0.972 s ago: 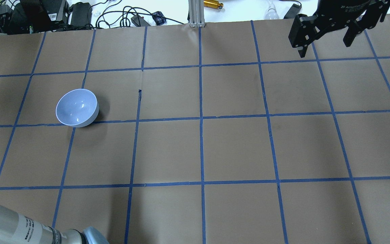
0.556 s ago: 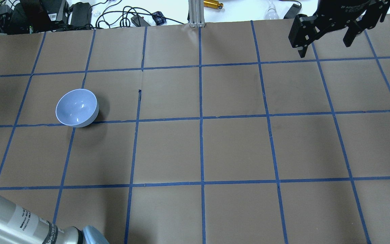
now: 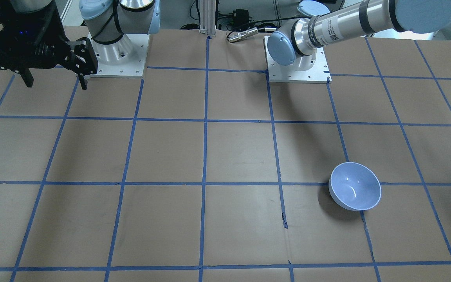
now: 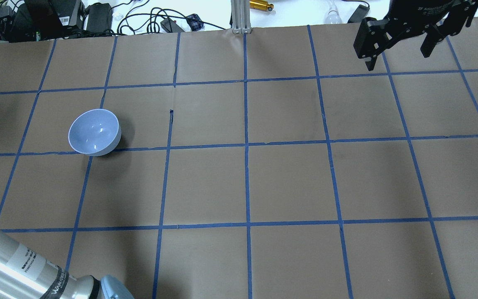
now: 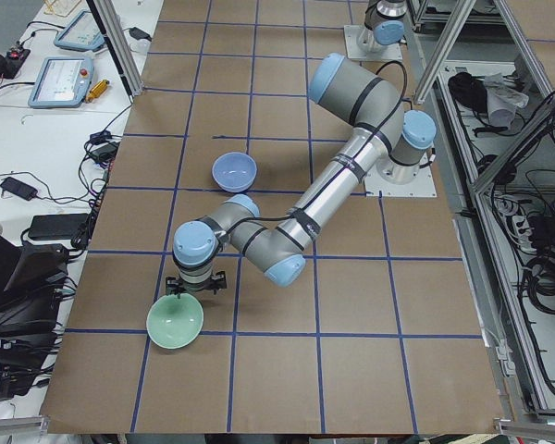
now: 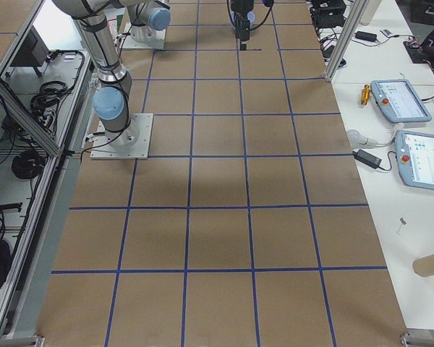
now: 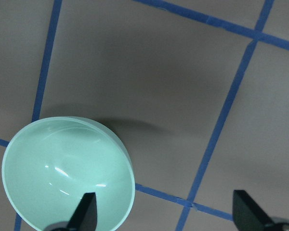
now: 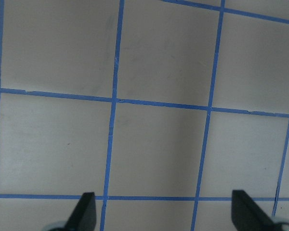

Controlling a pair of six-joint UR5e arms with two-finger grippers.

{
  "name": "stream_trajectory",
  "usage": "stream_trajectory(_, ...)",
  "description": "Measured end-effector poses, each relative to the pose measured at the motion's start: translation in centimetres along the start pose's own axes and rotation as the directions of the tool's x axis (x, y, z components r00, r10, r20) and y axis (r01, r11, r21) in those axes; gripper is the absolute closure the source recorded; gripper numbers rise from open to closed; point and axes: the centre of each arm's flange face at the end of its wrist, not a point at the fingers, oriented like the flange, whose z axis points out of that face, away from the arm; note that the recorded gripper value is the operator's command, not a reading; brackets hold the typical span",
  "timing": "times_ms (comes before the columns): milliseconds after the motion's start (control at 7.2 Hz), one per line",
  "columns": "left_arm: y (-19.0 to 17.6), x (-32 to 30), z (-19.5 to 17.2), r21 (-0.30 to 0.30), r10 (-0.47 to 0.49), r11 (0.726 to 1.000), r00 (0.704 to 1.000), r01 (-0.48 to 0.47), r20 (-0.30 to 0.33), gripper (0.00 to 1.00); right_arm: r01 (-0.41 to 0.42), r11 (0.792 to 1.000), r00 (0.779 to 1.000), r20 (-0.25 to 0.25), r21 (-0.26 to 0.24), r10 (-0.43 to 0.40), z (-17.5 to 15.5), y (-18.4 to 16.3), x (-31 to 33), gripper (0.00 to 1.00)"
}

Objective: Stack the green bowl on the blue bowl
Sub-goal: 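Lower the left gripper onto the rim of the mint-green bowl, then close the left gripper on the mint-green bowl's rim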

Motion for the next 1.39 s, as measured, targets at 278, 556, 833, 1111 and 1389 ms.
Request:
stream_trajectory(278, 1.2, -0.1, 1.7, -0.004, 0.027, 1.0, 1.0, -0.027, 0.009, 0.0, 0.0, 1.0, 1.0, 0.0, 0.0, 0.0, 0.0, 0.0, 0.0, 0.0)
stream_trajectory(556, 2.8, -0.5, 2.8, -0.017, 0.032, 0.999, 0.999, -0.032, 0.014, 0.0, 0.0, 1.0, 1.0, 0.0, 0.0, 0.0, 0.0, 0.0, 0.0, 0.0)
stream_trajectory(833, 4.0, -0.4, 4.4, -0.018, 0.029, 0.999, 1.0, -0.029, 0.005, 0.0, 0.0, 1.0, 1.0, 0.0, 0.0, 0.0, 0.0, 0.0, 0.0, 0.0)
stream_trajectory(1111, 5.0, 0.2, 5.4, -0.019, 0.02, 1.0, 1.0, -0.02, -0.008, 0.0, -0.001, 1.0, 1.0, 0.0, 0.0, 0.001, 0.0, 0.0, 0.0, 0.0)
stream_trajectory(1389, 5.2, 0.4, 6.1, -0.019, 0.017, 1.0, 1.0, -0.017, -0.018, 0.3, 0.0, 1.0, 1.0, 0.0, 0.0, 0.0, 0.0, 0.0, 0.0, 0.0)
